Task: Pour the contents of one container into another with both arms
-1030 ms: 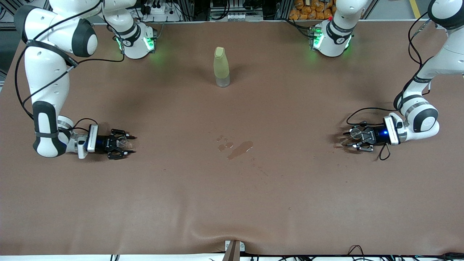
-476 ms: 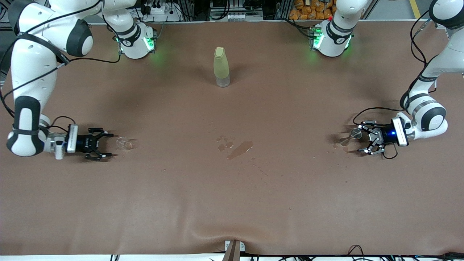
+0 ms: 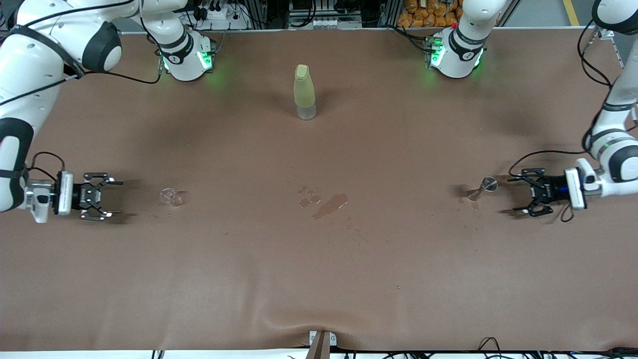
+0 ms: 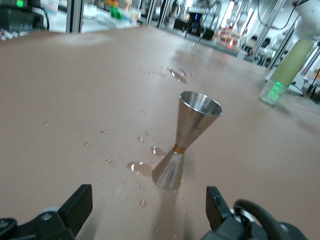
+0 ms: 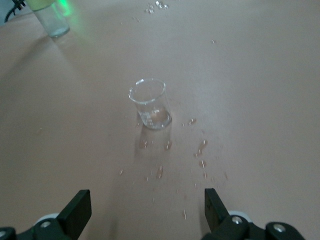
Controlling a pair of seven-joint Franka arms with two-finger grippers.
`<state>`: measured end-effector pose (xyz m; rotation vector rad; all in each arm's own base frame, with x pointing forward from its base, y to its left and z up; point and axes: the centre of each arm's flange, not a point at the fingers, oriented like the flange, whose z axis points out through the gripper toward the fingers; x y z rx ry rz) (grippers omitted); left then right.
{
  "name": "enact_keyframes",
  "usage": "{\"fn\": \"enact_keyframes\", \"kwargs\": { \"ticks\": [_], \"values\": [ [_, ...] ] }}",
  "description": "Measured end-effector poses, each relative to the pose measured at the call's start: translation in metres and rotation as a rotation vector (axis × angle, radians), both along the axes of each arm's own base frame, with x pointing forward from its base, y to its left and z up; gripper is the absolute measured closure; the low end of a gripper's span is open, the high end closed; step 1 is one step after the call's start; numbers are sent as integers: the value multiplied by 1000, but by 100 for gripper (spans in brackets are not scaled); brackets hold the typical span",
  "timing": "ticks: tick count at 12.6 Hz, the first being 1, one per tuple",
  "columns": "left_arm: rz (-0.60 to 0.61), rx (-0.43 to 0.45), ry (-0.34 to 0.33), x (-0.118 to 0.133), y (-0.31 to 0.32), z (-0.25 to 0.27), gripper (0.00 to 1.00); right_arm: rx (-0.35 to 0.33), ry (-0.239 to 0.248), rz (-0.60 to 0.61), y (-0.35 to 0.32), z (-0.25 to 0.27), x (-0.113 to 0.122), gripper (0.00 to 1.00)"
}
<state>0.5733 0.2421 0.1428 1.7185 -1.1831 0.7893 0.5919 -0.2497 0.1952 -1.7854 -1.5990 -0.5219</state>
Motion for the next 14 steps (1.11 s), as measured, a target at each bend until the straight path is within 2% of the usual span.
{"fn": "enact_keyframes", "kwargs": {
  "ticks": [3,5,7,9,12,14],
  "values": [
    [16,101,73,28,6,58,0,-158,96,-45,-7,55,12,0],
    [58,151,151,37,5,105,0,-279,179,-114,-7,104,16,0],
    [124,220,240,39,7,151,0,-389,240,-204,-2,163,14,0],
    [192,293,311,38,11,187,0,-480,279,-304,10,222,9,0],
    [264,506,444,37,0,228,0,-580,323,-444,37,289,0,0],
    [334,614,496,46,-24,264,0,-626,348,-521,60,319,-3,0]
  ]
}}
